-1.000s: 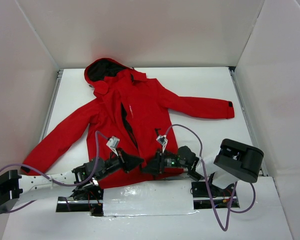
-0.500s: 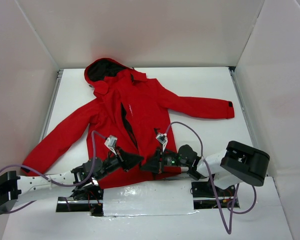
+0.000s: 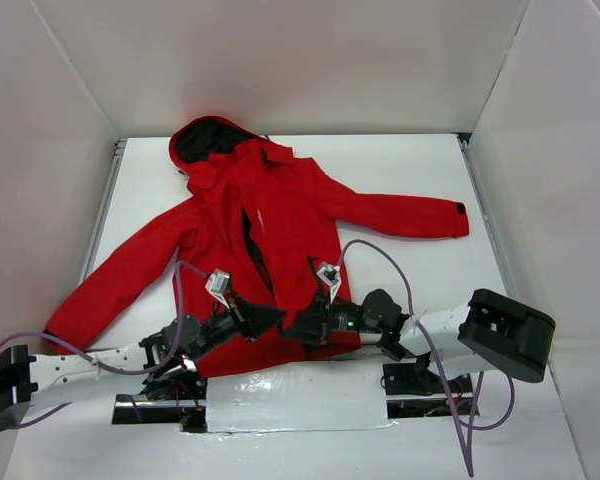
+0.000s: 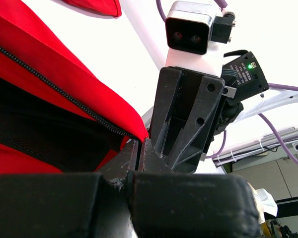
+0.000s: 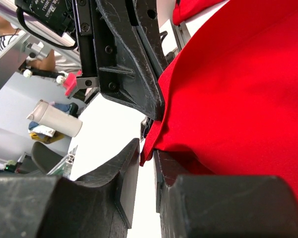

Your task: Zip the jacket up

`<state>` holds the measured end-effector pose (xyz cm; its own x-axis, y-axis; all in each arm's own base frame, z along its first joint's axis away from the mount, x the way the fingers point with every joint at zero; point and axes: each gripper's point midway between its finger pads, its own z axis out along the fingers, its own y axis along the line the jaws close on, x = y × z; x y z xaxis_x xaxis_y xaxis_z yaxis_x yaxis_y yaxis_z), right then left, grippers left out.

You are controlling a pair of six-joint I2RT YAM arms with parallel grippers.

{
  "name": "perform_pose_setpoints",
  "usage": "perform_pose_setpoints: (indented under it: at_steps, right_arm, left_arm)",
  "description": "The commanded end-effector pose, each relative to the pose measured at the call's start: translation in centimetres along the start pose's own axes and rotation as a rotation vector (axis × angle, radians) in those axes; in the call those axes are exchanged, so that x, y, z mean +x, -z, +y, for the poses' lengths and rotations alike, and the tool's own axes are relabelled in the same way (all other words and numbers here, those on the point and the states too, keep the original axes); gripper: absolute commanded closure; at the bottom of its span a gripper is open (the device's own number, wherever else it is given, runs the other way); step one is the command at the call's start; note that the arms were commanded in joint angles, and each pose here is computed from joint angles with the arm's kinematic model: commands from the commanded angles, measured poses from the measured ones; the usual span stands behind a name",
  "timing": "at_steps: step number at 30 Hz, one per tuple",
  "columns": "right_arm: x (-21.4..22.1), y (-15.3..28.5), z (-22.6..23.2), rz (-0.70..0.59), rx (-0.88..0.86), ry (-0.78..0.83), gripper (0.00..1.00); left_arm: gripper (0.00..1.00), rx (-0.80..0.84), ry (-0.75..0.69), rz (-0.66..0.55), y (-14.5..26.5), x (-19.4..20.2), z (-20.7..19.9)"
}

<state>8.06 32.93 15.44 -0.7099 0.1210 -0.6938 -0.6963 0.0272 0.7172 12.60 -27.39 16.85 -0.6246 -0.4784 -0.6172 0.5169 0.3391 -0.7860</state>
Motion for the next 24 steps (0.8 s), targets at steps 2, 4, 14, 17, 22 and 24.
perform_pose_setpoints:
  at_steps: [2, 4, 14, 17, 22, 24]
  right_arm:
    - [-3.8, -0.7, 2.5, -0.133, -0.084, 0.089, 0.74]
    - [-3.9, -0.8, 2.6, -0.131, -0.088, 0.088, 0.74]
    - [-4.2, -0.7, 1.1, -0.158, -0.032, 0.069, 0.66]
    - [-4.5, -0.6, 1.1, -0.168, -0.039, 0.066, 0.7]
    - [-4.5, -0.6, 0.6, -0.167, -0.019, 0.068, 0.71]
    - [-4.5, -0.5, 0.3, -0.169, -0.007, 0.067, 0.72]
  left_arm:
    - [1.0, 0.006, -0.018, 0.041, 0.1, 1.1, 0.3]
    - [1.0, 0.003, -0.016, 0.044, 0.2, 1.2, 0.5]
    - [1.0, 0.029, -0.007, 0.036, 0.5, 1.1, 0.1]
    - [1.0, 0.032, -0.007, 0.036, 0.6, 1.1, 0.1]
    - [1.0, 0.038, -0.008, 0.041, 0.6, 1.2, 0.0]
    - [1.0, 0.045, -0.007, 0.041, 0.6, 1.2, -0.2]
